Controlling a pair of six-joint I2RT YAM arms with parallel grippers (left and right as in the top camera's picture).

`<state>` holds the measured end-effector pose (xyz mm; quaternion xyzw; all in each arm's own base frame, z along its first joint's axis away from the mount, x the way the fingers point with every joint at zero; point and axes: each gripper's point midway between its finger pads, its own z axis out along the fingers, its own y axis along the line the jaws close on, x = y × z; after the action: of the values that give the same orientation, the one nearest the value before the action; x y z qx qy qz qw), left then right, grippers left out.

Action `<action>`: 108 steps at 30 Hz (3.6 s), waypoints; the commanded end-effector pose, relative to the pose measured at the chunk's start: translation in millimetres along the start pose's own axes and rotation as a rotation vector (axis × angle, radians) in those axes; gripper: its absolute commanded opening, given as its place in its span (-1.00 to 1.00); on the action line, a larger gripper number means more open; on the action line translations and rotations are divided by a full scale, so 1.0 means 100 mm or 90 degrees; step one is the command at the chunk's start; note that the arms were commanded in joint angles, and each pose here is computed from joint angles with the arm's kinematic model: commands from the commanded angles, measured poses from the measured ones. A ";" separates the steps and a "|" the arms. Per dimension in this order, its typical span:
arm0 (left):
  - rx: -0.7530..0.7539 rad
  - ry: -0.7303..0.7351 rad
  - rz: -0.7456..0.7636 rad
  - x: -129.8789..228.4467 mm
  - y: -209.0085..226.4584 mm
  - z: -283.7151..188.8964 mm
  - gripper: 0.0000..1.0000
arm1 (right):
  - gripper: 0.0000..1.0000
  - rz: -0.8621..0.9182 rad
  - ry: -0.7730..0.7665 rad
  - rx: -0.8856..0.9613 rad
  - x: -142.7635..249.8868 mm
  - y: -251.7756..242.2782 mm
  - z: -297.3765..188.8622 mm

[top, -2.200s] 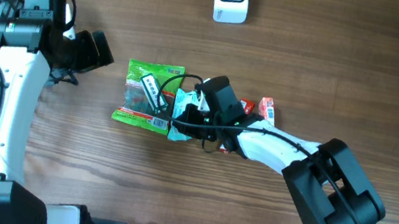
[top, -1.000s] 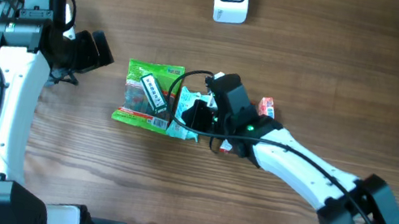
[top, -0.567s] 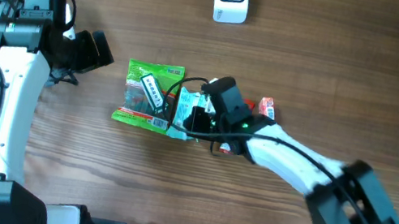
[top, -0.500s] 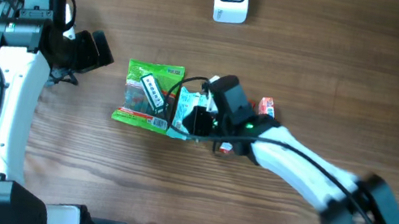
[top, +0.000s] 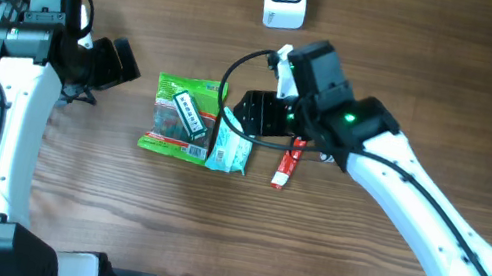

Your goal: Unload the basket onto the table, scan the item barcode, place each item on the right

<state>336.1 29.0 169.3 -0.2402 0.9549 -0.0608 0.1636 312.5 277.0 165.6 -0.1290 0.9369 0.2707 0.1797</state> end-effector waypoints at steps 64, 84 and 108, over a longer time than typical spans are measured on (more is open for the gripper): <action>0.085 0.167 0.180 1.85 -1.06 1.54 -0.92 | 0.32 0.025 0.225 -0.238 0.53 -0.35 1.19; 0.085 0.167 0.181 1.85 -1.06 1.54 -0.92 | 0.09 0.038 0.238 -0.142 0.67 -0.35 1.35; 0.193 0.043 0.180 1.46 -1.27 0.59 -0.84 | -0.91 0.074 0.226 -0.303 0.49 -0.09 1.14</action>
<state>284.9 -154.7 57.2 -0.0778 0.9756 -0.1652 0.1219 302.8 318.4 26.9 -0.1553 0.9060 0.3934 -0.0172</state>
